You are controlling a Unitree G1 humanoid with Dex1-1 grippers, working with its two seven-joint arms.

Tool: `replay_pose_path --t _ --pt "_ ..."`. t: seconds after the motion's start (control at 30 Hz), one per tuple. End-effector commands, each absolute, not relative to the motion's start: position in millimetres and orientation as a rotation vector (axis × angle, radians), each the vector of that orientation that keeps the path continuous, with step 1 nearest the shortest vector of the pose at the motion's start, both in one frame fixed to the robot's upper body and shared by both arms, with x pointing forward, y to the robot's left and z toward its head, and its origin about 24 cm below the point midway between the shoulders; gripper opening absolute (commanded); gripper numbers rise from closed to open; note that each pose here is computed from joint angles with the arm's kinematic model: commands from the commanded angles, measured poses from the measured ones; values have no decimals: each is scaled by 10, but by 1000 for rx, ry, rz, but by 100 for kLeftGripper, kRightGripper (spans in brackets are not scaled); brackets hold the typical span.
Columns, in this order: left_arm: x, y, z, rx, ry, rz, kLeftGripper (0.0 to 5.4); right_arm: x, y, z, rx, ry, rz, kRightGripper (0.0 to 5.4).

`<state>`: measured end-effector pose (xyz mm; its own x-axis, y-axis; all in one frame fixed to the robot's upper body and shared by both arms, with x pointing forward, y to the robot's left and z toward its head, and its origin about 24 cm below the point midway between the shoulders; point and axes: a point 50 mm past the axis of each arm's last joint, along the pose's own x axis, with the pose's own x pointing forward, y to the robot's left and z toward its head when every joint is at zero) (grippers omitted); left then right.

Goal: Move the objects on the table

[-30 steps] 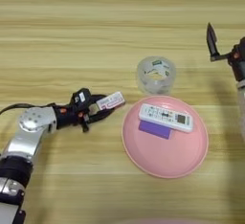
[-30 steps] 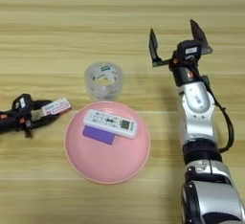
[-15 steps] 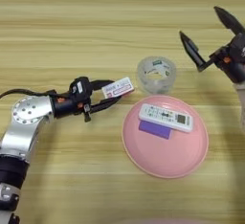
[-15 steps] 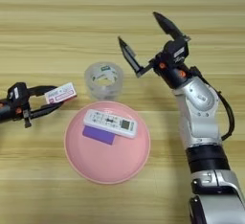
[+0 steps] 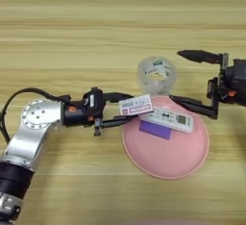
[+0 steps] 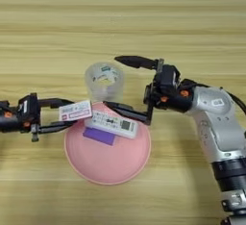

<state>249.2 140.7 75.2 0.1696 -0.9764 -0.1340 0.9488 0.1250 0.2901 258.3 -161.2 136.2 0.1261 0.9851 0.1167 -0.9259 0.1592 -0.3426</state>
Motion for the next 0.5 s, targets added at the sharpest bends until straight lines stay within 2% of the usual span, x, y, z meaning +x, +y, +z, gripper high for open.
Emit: replay_pose_path --t 0.03,0.23,0.5 --pt "2484 1358 825 367 -106 -1451 204 2585 -1580 1394 -282 -297 1478 540" --pt "2478 1322 847 382 -105 -1477 204 2544 -1501 1260 -357 -209 1546 540" --pt "2479 1307 852 389 -103 -1487 204 2510 -1426 1142 -411 -167 1565 540"
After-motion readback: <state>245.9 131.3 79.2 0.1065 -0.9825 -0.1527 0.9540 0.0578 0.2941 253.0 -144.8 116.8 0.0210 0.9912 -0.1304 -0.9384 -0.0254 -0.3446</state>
